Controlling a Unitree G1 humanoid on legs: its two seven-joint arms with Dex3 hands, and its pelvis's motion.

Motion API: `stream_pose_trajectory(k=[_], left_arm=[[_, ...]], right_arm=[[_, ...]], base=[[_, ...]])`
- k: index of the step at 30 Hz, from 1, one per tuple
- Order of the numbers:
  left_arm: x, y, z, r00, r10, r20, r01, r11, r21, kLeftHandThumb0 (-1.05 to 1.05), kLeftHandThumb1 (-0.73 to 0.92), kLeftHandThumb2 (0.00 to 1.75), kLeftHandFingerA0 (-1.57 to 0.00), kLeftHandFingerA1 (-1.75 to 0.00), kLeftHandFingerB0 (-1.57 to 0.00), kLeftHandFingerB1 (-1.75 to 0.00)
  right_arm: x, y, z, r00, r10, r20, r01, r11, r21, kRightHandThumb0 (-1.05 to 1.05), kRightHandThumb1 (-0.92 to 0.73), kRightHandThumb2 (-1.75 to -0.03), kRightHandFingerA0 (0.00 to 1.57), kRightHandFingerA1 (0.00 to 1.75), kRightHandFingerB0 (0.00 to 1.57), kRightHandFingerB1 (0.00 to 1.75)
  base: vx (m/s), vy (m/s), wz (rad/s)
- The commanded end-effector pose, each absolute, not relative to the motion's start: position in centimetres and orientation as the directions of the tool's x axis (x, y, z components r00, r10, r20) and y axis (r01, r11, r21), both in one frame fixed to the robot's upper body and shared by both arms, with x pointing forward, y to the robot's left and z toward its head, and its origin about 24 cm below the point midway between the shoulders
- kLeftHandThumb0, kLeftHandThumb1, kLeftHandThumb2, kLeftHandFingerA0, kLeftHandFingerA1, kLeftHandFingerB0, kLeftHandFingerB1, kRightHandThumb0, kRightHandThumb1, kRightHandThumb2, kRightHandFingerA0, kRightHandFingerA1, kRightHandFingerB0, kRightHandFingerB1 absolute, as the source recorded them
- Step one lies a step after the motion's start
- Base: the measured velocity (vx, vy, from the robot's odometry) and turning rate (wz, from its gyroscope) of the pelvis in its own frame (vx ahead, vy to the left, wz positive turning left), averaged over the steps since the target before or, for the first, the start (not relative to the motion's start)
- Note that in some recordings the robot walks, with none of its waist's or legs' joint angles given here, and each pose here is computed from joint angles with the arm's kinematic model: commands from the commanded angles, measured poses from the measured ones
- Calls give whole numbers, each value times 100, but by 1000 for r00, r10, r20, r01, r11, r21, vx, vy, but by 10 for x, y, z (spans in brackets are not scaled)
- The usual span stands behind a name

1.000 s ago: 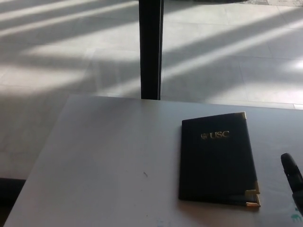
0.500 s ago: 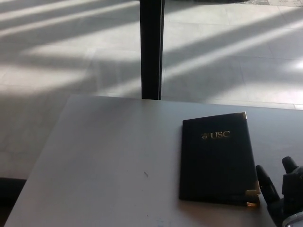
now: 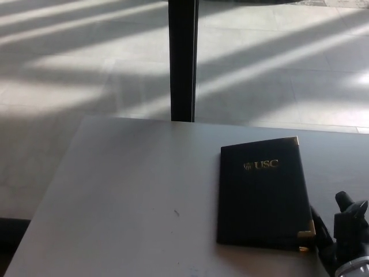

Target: There is a diary kept infront of the robot and the robot uses its right hand to grab its cover and puses it to the left to open it.

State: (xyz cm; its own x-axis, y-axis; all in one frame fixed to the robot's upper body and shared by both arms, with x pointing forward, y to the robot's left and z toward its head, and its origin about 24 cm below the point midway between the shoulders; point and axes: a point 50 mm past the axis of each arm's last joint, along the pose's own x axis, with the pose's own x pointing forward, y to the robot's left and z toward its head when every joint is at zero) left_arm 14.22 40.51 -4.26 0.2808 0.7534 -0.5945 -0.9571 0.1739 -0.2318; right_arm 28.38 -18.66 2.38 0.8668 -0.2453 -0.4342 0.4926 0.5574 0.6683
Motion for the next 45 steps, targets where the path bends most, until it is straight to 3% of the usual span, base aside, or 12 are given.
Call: stream_pose_trajectory(k=[1,2,3,10,11,14,29,30,35,38,42,45], left_arm=[[139,409,-41,271,763,-586,-959,160,-236,-90,92,98,-37,-90,-25,-72],[139,410,-41,273,762,-587,-959,164,-233,-81,90,128,-41,-85,-29,-71],[139,410,-41,268,763,-588,-960,164,-225,-88,92,99,-39,-89,-28,-72],[138,411,-40,270,762,-588,-958,151,-245,-82,90,126,-39,-84,-28,-70],[139,411,-40,273,762,-587,-957,152,-248,-90,92,100,-38,-88,-26,-71],[140,411,-40,276,757,-592,-956,153,-250,-82,88,125,-38,-84,-28,-71],[141,412,-39,267,762,-590,-959,154,-236,-91,92,99,-36,-90,-26,-73],[140,411,-40,268,763,-588,-958,149,-243,-83,89,125,-38,-86,-28,-74],[139,411,-40,266,766,-585,-960,155,-232,-90,92,98,-36,-89,-24,-70],[140,411,-40,261,764,-590,-961,146,-236,-81,89,125,-38,-82,-28,-68],[141,410,-40,272,762,-587,-957,154,-245,-92,92,97,-36,-91,-26,-73],[141,410,-38,274,764,-583,-957,160,-240,-93,92,100,-37,-91,-26,-72]], right_arm=[[279,-160,13,857,-197,-477,500,544,673,-77,-92,-69,43,54,38,46],[278,-152,13,857,-171,-485,490,559,669,-77,-92,-68,46,54,39,46],[278,-148,13,858,-161,-488,485,565,667,-76,-92,-68,46,55,39,46],[276,-124,16,857,-117,-502,463,604,649,-74,-92,-71,46,57,38,46],[276,-122,15,853,-116,-509,468,601,648,-75,-92,-71,47,58,38,46],[271,-118,8,840,-103,-532,482,590,647,-77,-92,-70,44,56,37,46],[273,-107,20,839,-96,-535,518,443,732,-82,-79,-80,49,56,37,48],[275,-102,26,848,-82,-524,503,436,746,-83,-79,-80,48,56,38,48],[278,-80,36,864,-17,-504,455,459,763,-74,-92,-67,48,53,40,46],[277,-66,39,868,30,-495,428,459,779,-73,-92,-68,44,53,36,45],[272,-43,42,860,98,-501,402,475,783,-74,-92,-70,43,53,36,46],[265,-29,38,852,140,-504,384,485,785,-62,-71,-115,40,64,18,51]], base=[[0,0,0],[0,0,0],[0,0,0],[0,0,0],[0,0,0],[0,0,0],[0,0,0],[0,0,0],[0,0,0],[0,0,0],[0,0,0],[0,0,0]])
